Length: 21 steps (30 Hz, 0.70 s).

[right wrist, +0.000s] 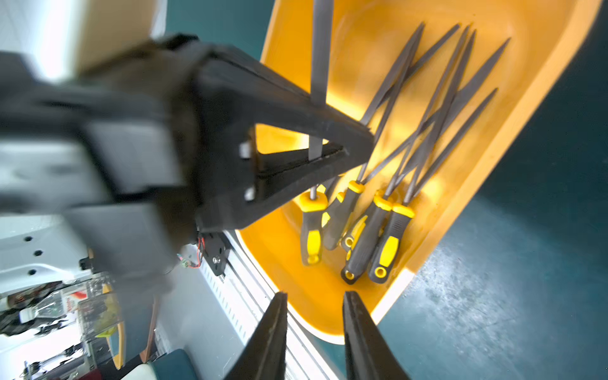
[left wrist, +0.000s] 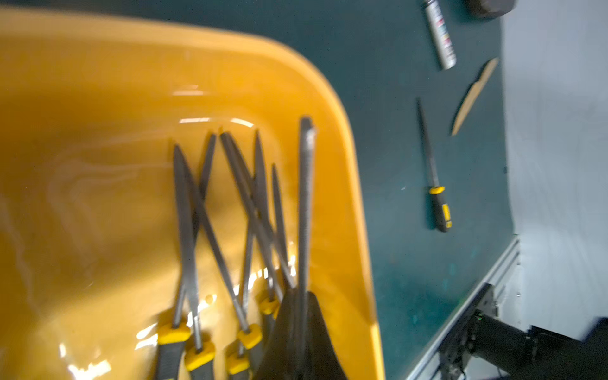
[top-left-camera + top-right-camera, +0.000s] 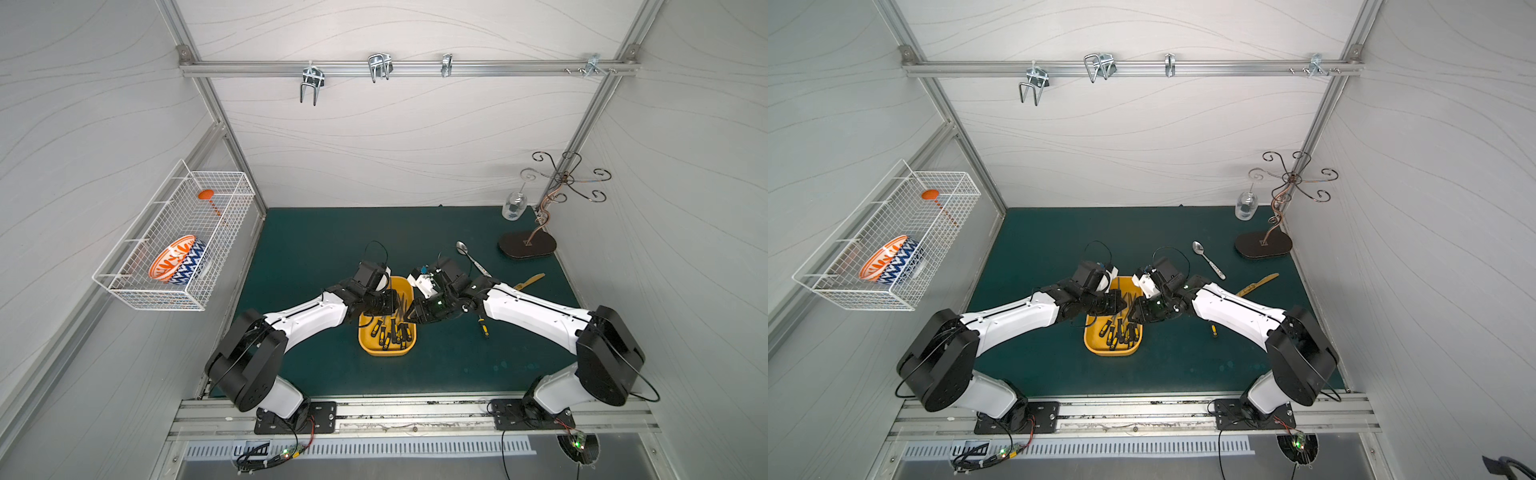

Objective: Put the file tool into the storage box
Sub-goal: Place the file tool in the storage box.

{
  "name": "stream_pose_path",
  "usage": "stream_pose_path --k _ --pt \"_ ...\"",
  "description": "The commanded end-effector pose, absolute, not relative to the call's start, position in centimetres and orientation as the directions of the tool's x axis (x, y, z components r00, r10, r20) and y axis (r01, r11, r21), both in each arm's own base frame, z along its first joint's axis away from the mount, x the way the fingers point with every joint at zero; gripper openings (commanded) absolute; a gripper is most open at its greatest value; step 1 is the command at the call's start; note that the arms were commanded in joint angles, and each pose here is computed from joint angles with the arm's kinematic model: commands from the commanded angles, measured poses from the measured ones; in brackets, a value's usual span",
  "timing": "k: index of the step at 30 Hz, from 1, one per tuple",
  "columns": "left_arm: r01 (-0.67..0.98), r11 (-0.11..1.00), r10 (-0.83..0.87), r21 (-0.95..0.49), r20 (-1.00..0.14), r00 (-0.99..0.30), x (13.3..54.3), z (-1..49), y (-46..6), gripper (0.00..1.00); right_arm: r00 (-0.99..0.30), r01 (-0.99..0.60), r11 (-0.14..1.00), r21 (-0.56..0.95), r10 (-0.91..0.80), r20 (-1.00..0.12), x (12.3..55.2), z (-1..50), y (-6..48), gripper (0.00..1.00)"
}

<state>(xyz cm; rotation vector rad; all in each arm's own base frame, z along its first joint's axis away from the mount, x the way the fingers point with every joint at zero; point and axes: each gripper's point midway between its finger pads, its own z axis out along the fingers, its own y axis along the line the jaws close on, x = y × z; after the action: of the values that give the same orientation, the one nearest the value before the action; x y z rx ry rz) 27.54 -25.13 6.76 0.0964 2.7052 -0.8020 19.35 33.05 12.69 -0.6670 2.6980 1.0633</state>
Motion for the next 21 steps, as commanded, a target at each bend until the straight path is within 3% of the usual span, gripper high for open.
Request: stream_pose_path --k 1,8,15,21 --pt "0.145 0.874 -0.007 -0.464 -0.310 -0.951 28.0 5.9 -24.5 0.18 -0.889 -0.457 0.686 0.567 -0.333 -0.314 20.0 12.8 32.4 0.34" --pt "0.152 0.868 -0.004 -0.473 -0.313 -0.950 28.1 6.0 -24.7 0.37 -0.893 -0.431 0.764 0.479 -0.285 -0.349 21.4 12.6 29.9 0.40" --pt "0.166 0.855 -0.008 -0.492 -0.333 -0.943 28.1 6.7 -25.0 0.42 -0.925 -0.251 0.932 0.263 -0.151 -0.348 24.9 11.5 22.1 0.47" --pt "0.172 0.846 -0.008 -0.505 -0.333 -0.943 28.1 6.9 -25.2 0.43 -0.979 -0.028 0.996 0.084 -0.011 -0.201 25.7 7.9 14.2 0.48"
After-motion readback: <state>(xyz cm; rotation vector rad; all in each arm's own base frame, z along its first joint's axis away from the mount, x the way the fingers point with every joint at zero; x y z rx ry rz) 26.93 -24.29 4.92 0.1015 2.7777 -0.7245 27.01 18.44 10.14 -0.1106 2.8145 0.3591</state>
